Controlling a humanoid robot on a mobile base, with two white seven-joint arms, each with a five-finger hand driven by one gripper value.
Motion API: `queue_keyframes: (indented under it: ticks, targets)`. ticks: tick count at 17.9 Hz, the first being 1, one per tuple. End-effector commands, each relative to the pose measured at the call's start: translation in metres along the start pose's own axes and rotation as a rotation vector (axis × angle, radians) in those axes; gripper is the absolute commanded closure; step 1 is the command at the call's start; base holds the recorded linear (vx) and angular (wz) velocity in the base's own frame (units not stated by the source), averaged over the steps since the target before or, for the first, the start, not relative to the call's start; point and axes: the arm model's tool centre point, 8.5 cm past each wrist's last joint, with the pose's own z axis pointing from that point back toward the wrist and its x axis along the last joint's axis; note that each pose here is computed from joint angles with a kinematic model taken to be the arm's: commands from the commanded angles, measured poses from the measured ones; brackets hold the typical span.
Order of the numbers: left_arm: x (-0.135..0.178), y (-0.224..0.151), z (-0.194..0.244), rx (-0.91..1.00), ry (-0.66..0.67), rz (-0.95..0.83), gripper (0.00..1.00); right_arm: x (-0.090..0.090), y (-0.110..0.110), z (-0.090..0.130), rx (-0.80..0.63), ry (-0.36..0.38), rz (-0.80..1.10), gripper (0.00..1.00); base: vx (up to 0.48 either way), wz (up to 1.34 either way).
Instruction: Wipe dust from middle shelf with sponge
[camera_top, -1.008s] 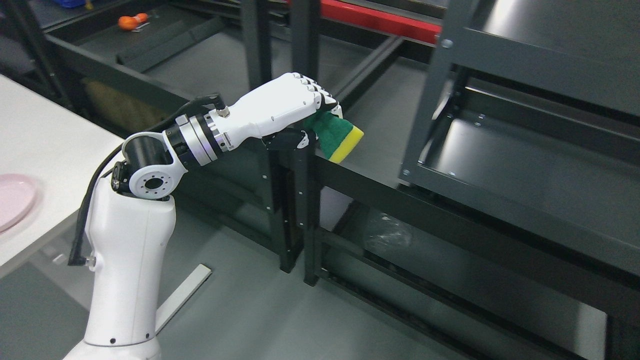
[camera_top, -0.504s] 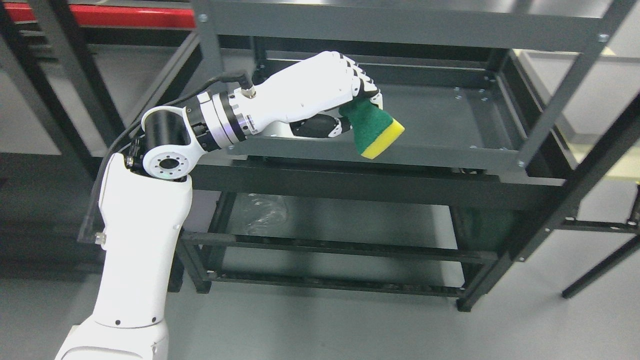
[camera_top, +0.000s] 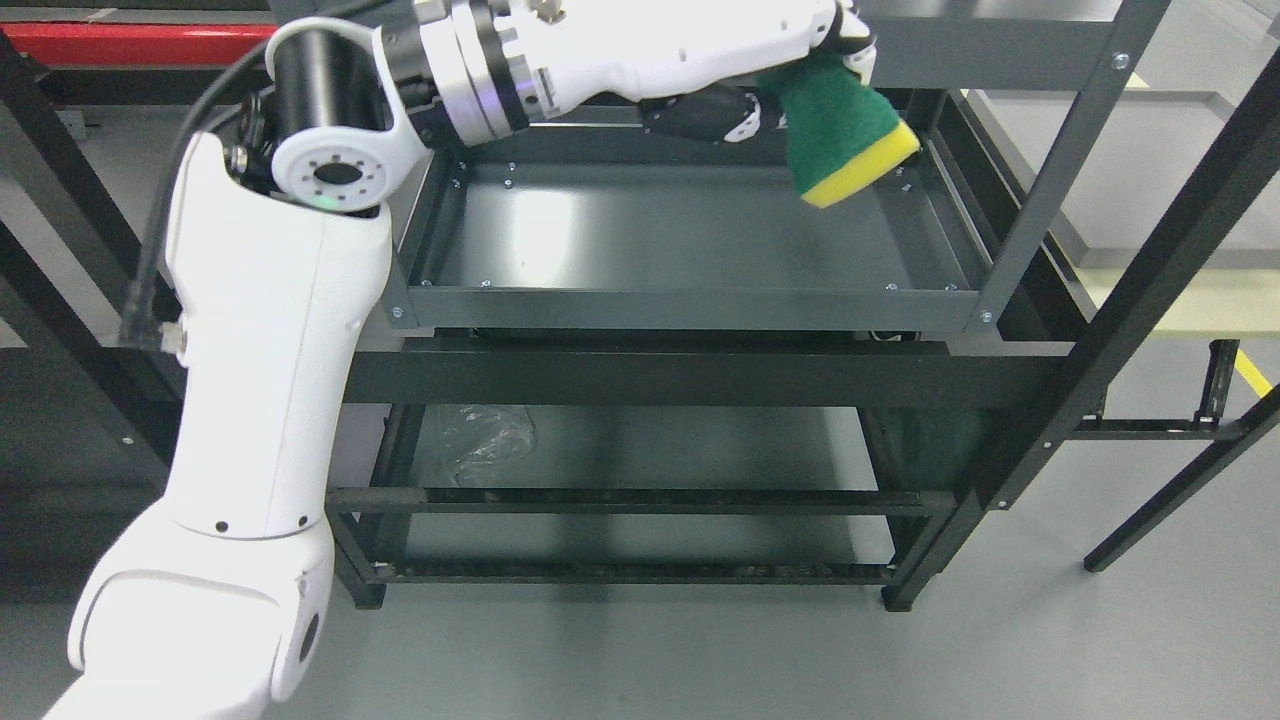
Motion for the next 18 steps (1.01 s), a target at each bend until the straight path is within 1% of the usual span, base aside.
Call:
queue_keyframes:
  ticks: [1,3,5,7,10,16,18]
  targets:
    - [-0.018,0.012,-0.057,-0.276,-0.047,-0.099,0.99,0.002,-0.010,-0.001,-0.010,0.050,0.003,0.00,0.054,0.05]
    - [-0.022,-0.004,-0.067,-0.329,-0.052,-0.084,0.99,0.002,-0.010,-0.001,-0.010,0.050,0.003,0.00,0.043,0.00]
    - [-0.020,-0.016,-0.072,-0.390,-0.058,-0.105,0.99,0.002,-0.010,-0.001,-0.010,0.050,0.003,0.00,0.025,-0.07]
    - [-0.025,-0.025,-0.076,-0.438,-0.003,-0.102,0.99,0.002,-0.010,-0.001,-0.010,0.050,0.003,0.00,0.019,-0.06]
    - [-0.029,-0.051,-0.079,-0.484,0.044,-0.091,0.99,0.002,-0.010,-0.001,-0.011,0.050,0.003,0.00,0.018,-0.03]
    - [-0.046,-0.078,-0.069,-0.550,0.126,-0.094,0.99,0.002,-0.009,-0.001,-0.010,0.049,0.003,0.00,-0.012,0.01]
    - [-0.048,-0.076,-0.068,-0.544,0.130,-0.094,0.99,0.002,-0.010,-0.001,-0.010,0.050,0.003,0.00,-0.002,0.03]
